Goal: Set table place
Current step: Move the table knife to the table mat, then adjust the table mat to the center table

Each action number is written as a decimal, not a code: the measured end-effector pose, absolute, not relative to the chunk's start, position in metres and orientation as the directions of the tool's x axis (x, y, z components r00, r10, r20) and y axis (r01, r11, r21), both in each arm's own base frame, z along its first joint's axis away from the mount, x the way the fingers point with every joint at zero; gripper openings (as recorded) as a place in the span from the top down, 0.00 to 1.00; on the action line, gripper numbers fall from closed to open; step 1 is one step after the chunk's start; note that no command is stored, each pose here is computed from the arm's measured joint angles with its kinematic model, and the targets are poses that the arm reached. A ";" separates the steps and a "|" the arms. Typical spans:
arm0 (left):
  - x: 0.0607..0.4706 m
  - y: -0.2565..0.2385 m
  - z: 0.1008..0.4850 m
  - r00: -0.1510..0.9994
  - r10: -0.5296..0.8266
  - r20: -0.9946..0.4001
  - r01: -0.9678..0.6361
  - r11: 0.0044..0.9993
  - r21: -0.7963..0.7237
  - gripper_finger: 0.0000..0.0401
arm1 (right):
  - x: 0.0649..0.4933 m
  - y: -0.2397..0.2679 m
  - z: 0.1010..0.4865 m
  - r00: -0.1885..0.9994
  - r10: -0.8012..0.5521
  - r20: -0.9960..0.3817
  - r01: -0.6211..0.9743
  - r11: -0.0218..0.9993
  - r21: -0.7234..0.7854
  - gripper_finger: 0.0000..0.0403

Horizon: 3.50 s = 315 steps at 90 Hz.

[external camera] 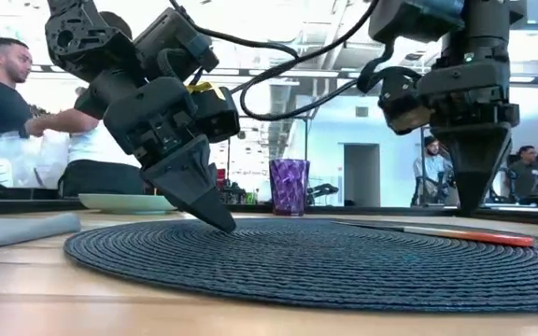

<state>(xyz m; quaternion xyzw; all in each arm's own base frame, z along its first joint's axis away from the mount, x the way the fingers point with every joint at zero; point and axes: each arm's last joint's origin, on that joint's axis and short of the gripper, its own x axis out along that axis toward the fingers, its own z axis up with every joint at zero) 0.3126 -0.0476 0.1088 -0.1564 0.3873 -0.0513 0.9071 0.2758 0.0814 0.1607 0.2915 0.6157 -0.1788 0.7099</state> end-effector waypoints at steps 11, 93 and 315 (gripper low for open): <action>0.313 -0.048 0.109 0.695 -0.214 -0.687 -0.028 0.946 -0.324 0.88 | 0.274 0.088 0.160 0.170 0.111 -0.979 0.623 0.758 0.194 1.00; 0.313 -0.048 0.109 0.694 -0.216 -0.686 -0.024 0.947 -0.322 0.88 | 0.263 0.115 0.149 0.210 0.150 -0.966 0.684 0.684 0.255 1.00; 0.268 -0.091 0.116 0.355 -0.305 -0.884 0.136 0.952 -0.274 1.00 | 0.134 -0.017 0.280 0.310 -0.217 -0.926 0.738 0.669 0.090 1.00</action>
